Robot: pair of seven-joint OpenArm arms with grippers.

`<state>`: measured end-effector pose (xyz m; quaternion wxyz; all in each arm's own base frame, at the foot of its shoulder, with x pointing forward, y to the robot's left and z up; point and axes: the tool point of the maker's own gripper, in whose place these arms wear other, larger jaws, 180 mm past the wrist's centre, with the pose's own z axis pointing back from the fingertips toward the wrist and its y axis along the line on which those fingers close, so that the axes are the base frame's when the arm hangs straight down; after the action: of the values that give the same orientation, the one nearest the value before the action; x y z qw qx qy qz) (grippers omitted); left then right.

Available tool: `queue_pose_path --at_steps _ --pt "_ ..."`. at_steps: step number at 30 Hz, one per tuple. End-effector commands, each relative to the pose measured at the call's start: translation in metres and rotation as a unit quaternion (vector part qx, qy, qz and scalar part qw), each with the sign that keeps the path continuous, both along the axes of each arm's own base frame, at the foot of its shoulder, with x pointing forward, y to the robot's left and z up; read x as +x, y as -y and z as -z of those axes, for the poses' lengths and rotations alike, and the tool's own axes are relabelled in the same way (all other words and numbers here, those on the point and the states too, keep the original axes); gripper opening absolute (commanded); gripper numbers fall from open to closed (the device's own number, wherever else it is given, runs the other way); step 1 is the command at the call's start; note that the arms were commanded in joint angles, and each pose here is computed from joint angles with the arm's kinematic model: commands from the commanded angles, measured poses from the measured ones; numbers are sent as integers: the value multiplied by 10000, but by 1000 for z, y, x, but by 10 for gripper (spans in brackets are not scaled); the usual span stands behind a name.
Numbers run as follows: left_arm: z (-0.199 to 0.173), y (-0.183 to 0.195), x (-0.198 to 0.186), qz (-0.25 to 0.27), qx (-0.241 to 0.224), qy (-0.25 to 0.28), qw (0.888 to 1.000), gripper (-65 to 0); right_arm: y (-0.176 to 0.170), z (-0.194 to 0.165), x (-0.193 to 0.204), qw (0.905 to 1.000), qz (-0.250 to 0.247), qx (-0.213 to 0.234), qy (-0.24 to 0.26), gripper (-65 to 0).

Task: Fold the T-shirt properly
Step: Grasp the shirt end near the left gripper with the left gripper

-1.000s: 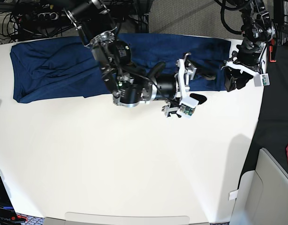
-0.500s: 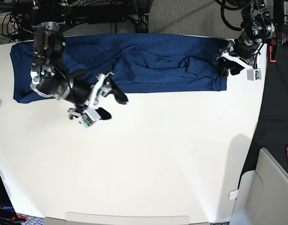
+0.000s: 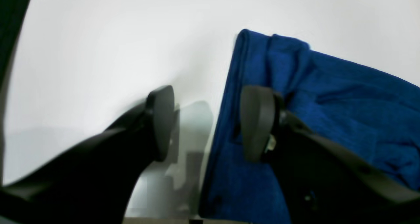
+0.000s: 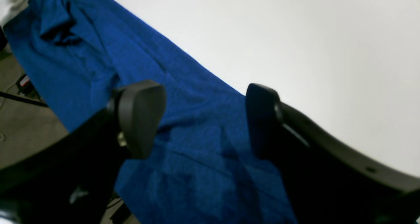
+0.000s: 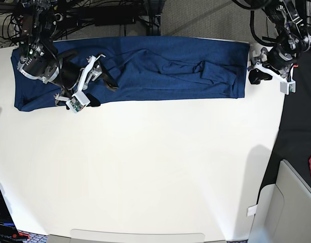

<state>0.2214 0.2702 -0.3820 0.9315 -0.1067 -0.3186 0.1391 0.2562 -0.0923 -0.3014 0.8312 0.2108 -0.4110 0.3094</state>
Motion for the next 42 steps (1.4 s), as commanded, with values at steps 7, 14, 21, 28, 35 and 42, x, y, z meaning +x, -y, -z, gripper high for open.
queue_pose_path --at_steps 7,14,21,28,35,42 --pt "-7 0 4 72 -19 34 10000 -330 -10 -22 3 9986 -139 432 260 -269" --pt "2 15 0 59 -239 -18 9997 -329 -10 -22 3 9986 -139 432 260 -269" --pt "8 35 1 257 -383 -100 9989 -329 -10 -22 2 9987 -139 427 247 -269" --pt "27 45 -5 332 -592 -375 9970 -329 -10 -22 2 9987 -139 427 247 -269" --pt "41 50 -11 318 -732 -557 9952 -330 -10 -22 2 9987 -139 427 247 -269" --pt "44 62 -12 379 -848 -608 9938 -342 -10 -23 4 9986 -140 427 270 -269"
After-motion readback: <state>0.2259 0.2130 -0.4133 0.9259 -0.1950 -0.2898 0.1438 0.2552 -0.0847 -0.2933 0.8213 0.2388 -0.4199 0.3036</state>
